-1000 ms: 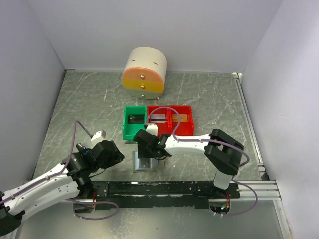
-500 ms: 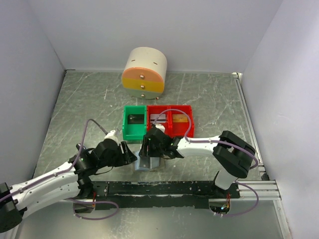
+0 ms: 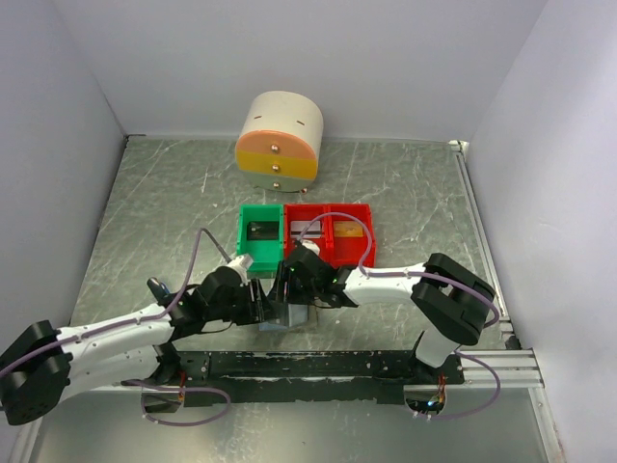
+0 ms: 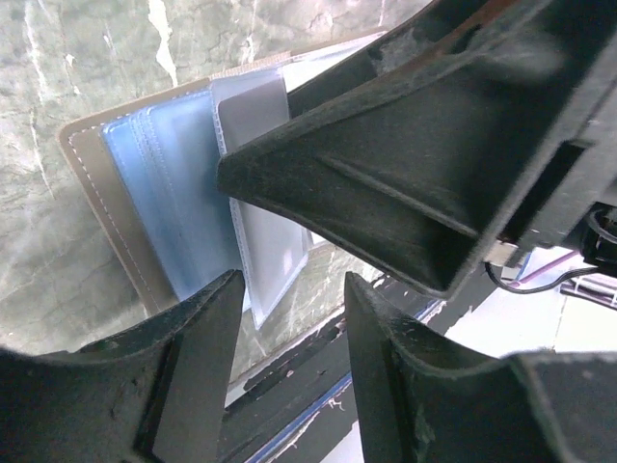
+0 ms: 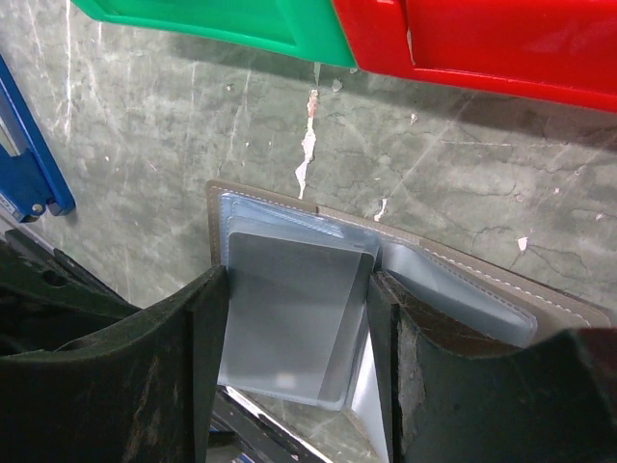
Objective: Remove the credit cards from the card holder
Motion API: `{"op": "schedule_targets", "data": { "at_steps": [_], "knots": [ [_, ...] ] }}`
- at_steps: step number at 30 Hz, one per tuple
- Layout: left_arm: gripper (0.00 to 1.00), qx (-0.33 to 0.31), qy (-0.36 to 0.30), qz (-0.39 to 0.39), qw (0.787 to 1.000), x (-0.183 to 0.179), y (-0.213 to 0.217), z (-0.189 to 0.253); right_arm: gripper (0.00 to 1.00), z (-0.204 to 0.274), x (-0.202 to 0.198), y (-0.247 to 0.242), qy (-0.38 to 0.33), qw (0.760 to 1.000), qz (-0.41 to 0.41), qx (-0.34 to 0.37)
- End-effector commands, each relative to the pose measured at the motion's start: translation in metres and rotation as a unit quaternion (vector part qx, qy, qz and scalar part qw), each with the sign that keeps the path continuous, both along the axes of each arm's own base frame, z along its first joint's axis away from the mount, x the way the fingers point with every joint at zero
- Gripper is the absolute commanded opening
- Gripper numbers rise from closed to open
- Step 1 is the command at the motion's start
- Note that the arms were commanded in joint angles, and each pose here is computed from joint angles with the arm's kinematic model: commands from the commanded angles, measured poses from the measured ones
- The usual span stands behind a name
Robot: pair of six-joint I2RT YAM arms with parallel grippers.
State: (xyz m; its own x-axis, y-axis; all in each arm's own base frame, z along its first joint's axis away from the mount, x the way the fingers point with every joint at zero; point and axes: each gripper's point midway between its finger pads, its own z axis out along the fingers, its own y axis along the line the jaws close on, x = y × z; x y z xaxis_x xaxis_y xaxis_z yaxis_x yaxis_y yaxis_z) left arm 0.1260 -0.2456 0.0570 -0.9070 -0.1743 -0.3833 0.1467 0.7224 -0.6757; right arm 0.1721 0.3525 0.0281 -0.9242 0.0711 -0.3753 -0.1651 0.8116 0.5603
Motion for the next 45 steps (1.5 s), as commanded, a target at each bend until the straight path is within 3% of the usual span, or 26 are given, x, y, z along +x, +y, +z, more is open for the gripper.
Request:
{"op": "schedule_targets", "data": {
  "at_steps": [1, 8, 10, 12, 16, 20, 25, 30, 34, 37, 45],
  "knots": [
    [0.56, -0.037, -0.006, -0.026, 0.999, -0.001, -0.017, 0.007, 0.46, -0.031, -0.02, -0.025, 0.042, 0.998, 0.003, -0.051],
    [0.38, -0.026, -0.007, -0.028, 0.999, 0.004, -0.021, 0.006, 0.47, -0.026, -0.02, -0.023, 0.04, 0.998, 0.003, -0.042],
    [0.28, -0.013, 0.0, -0.023, 1.0, 0.005, -0.019, 0.002, 0.48, -0.021, -0.019, -0.021, 0.038, 0.999, 0.005, -0.033],
    [0.1, 0.008, 0.01, -0.007, 1.0, 0.008, -0.015, -0.003, 0.51, -0.013, -0.017, -0.019, 0.031, 0.999, 0.007, -0.025],
    [0.07, 0.066, 0.017, 0.02, 0.998, 0.014, 0.0, -0.01, 0.61, 0.004, -0.008, -0.023, 0.018, 1.0, -0.006, -0.019],
    [0.07, 0.104, 0.008, 0.027, 0.994, 0.02, 0.009, -0.006, 0.65, 0.019, 0.003, -0.035, 0.0, 0.999, -0.035, -0.035],
    [0.13, 0.14, 0.004, 0.007, 0.99, 0.023, 0.01, -0.004, 0.65, 0.036, 0.009, -0.053, -0.021, 0.996, -0.074, -0.05],
    [0.29, 0.143, 0.006, -0.019, 0.99, 0.024, -0.001, -0.005, 0.66, 0.048, 0.012, -0.081, -0.037, 0.989, -0.133, -0.052],
    [0.48, 0.108, 0.003, -0.037, 0.993, 0.024, -0.018, 0.002, 0.66, 0.052, 0.009, -0.095, -0.04, 0.986, -0.155, -0.037],
    [0.56, 0.082, -0.002, -0.052, 0.995, 0.024, -0.031, 0.009, 0.66, 0.051, 0.005, -0.104, -0.037, 0.985, -0.166, -0.033],
    [0.63, 0.019, -0.008, -0.103, 0.994, 0.019, -0.061, 0.023, 0.66, 0.049, 0.0, -0.114, -0.039, 0.982, -0.185, 0.002]
  ]
}}
